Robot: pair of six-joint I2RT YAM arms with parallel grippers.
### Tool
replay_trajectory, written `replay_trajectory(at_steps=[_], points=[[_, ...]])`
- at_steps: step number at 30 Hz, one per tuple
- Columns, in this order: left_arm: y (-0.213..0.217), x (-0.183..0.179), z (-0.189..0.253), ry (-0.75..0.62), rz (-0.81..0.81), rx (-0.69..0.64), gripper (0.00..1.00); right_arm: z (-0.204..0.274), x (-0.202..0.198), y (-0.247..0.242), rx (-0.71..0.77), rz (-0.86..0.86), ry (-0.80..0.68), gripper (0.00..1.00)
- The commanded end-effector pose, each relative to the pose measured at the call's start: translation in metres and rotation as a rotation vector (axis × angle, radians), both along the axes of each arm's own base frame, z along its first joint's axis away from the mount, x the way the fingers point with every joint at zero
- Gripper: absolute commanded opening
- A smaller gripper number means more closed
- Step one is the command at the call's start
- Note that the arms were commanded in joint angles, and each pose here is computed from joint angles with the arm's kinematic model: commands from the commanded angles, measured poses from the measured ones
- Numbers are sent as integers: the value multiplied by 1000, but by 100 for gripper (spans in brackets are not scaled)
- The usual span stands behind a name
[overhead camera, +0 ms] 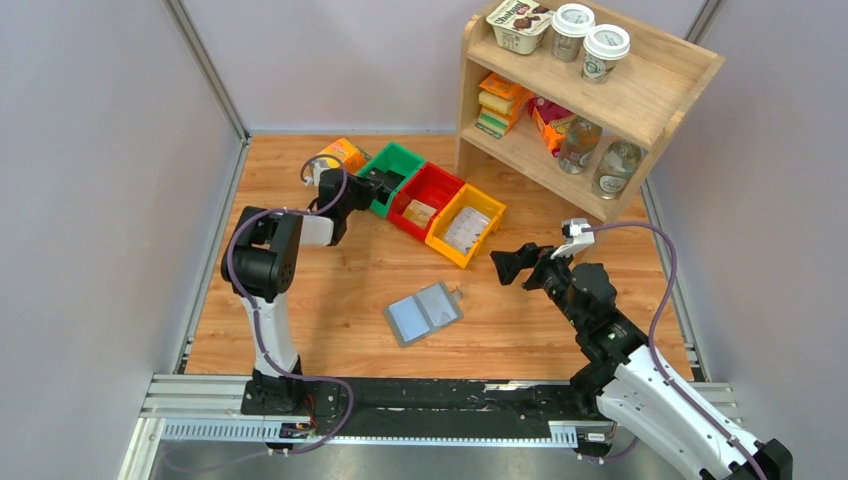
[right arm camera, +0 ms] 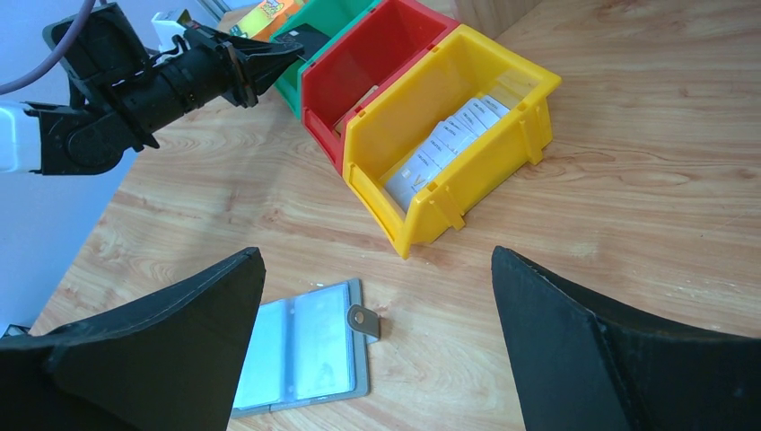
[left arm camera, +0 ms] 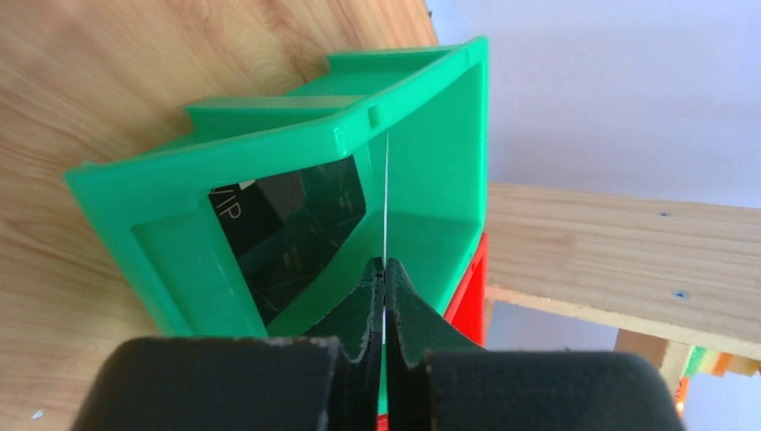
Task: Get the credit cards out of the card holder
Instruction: Place the credit card in the storage box.
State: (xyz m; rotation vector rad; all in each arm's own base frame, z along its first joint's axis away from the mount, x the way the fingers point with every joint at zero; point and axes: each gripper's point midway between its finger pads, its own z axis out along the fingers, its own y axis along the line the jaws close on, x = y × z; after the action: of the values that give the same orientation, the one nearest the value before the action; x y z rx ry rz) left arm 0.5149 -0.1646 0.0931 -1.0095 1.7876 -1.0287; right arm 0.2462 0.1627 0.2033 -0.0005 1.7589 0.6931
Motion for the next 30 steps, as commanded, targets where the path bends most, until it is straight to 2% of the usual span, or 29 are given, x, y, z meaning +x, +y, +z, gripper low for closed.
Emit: replay_trajectory(at_steps=[1,6,13,19,25,26,30], points=[[-8,7,-7,46,-47,-10,0,10,3,-3,15,-20,-49,100],[-10,15,-15,72,-59,3,1,9,3,-1,12,-12,-49,100],[0,9,-17,134,-44,45,29,10,4,-1,3,-11,-45,100],[3,0,12,100,-68,84,39,12,3,6,-44,31,-16,100],[9,-23,48,82,-80,132,43,14,1,21,-77,112,47,100],[11,-31,44,111,-89,144,43,16,-2,28,-75,150,62,100],[6,-72,75,68,-155,181,43,5,-5,41,-114,186,165,98]])
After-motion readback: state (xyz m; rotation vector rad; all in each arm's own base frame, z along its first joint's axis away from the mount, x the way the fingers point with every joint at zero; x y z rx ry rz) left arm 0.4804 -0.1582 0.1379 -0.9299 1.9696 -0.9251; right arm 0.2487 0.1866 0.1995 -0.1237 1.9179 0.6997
